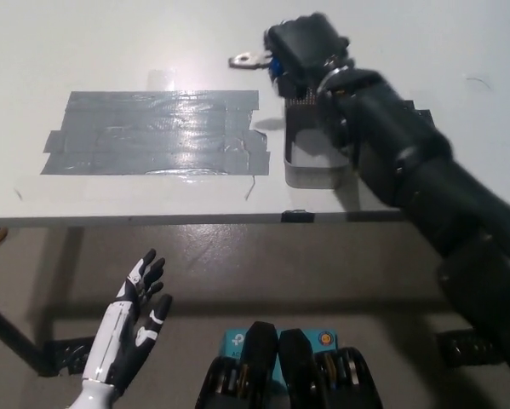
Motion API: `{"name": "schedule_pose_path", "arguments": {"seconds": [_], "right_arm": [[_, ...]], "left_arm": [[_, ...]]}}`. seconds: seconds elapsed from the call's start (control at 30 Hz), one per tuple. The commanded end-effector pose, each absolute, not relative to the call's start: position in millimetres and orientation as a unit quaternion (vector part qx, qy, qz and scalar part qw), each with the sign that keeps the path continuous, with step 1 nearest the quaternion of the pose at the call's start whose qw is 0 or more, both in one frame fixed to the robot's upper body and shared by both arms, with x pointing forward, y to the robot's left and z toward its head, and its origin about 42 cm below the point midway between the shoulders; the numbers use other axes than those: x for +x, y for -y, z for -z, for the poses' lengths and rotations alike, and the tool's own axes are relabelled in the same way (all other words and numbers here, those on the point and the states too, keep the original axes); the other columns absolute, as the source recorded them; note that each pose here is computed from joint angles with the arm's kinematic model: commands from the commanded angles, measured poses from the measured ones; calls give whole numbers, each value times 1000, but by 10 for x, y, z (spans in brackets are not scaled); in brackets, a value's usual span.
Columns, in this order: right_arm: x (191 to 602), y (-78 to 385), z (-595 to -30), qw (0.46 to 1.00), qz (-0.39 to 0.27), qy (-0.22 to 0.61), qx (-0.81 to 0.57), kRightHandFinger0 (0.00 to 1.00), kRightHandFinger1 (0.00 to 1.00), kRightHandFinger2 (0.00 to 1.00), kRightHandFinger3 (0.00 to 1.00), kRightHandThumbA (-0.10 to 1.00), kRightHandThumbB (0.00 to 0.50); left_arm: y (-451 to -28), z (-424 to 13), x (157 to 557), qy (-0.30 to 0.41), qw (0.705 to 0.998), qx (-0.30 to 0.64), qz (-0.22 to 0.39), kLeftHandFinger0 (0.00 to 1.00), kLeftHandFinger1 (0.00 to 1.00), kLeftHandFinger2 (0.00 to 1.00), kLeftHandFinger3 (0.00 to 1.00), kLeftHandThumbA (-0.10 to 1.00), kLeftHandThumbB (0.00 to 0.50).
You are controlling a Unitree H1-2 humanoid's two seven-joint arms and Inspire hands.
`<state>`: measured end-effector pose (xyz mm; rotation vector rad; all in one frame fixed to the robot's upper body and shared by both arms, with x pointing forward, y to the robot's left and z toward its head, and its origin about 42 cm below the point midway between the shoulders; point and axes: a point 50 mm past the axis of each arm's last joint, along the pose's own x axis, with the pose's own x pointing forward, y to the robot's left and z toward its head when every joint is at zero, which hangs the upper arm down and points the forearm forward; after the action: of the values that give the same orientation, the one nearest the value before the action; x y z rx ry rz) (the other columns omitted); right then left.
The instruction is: The robot picks the blue plier placed on top of the container and places it on the grey area of the table
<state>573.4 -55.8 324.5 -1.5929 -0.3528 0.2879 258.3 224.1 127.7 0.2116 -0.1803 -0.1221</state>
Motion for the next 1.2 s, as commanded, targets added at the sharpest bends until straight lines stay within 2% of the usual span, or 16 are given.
{"name": "schedule_pose_path", "arguments": {"seconds": [0.0, 0.03, 0.13, 0.2, 0.23, 0.3, 0.37, 0.5, 0.53, 0.57, 0.6, 0.63, 0.67, 0.83, 1.03, 1.17], "right_arm": [[5634, -23, -3631, 669, -125, 224, -698, 0, 240, 620, 449, -100, 297], [5630, -37, -3610, 670, -128, 221, -697, 0, 215, 592, 449, -100, 293], [5551, -224, -3484, 670, -151, 212, -695, 0, 125, 483, 771, -100, 271], [5473, -356, -3336, 674, -169, 205, -690, 0, 105, 449, 512, -100, 276], [5432, -417, -3262, 671, -176, 205, -691, 321, 359, 576, 510, -100, 279], [5373, -483, -3144, 667, -182, 211, -691, 174, 221, 363, 419, -100, 317], [5292, -598, -3041, 663, -197, 215, -689, 35, 124, 284, 522, -100, 323], [5236, -663, -2958, 648, -200, 225, -699, 0, 0, 60, 506, -100, 310], [5232, -654, -2934, 649, -199, 228, -698, 12, 46, 120, 563, -100, 302], [5237, -641, -2924, 645, -199, 228, -701, 52, 88, 195, 765, -100, 277], [5252, -611, -2906, 634, -202, 218, -714, 427, 575, 784, 1000, -83, 207], [5257, -599, -2890, 633, -205, 209, -717, 727, 871, 1000, 1000, 36, 244], [5267, -569, -2867, 638, -205, 199, -715, 1000, 1000, 1000, 1000, 145, 265], [5310, -481, -2867, 650, -192, 191, -710, 1000, 1000, 1000, 1000, 400, 354], [5369, -385, -3028, 673, -157, 248, -679, 1000, 1000, 1000, 1000, 520, 345], [5424, -357, -3487, 669, -113, 350, -646, 1000, 1000, 1000, 1000, 518, 277]], "left_arm": [[-2148, -1366, 2582, 114, 985, 107, 70, 1000, 994, 999, 1000, 846, 106], [-2132, -1369, 2588, 114, 985, 107, 71, 1000, 993, 998, 1000, 847, 104], [-2082, -1390, 2611, 118, 984, 112, 79, 1000, 991, 997, 1000, 841, 88], [-2041, -1363, 2594, 117, 984, 109, 84, 1000, 987, 981, 1000, 797, 86], [-2013, -1335, 2578, 117, 983, 109, 88, 1000, 988, 981, 1000, 794, 88], [-1949, -1293, 2528, 113, 984, 103, 93, 1000, 985, 982, 1000, 770, 93], [-1909, -1281, 2503, 111, 984, 106, 96, 1000, 1000, 985, 1000, 757, 101], [-1892, -1262, 2472, 108, 984, 106, 96, 1000, 986, 961, 1000, 735, 94], [-1897, -1254, 2467, 108, 984, 105, 98, 1000, 975, 952, 1000, 727, 91], [-1897, -1255, 2469, 111, 983, 106, 99, 1000, 972, 946, 1000, 723, 92], [-1891, -1256, 2476, 112, 982, 111, 102, 1000, 974, 940, 1000, 730, 96], [-1891, -1260, 2474, 112, 982, 112, 103, 1000, 974, 939, 1000, 733, 95], [-1887, -1270, 2473, 113, 981, 115, 106, 1000, 976, 938, 1000, 737, 86], [-1873, -1296, 2456, 119, 979, 123, 114, 981, 936, 934, 1000, 759, 75], [-1866, -1287, 2438, 125, 978, 127, 113, 978, 924, 907, 1000, 792, 86], [-1887, -1308, 2460, 123, 977, 131, 111, 1000, 932, 892, 991, 811, 86]]}}
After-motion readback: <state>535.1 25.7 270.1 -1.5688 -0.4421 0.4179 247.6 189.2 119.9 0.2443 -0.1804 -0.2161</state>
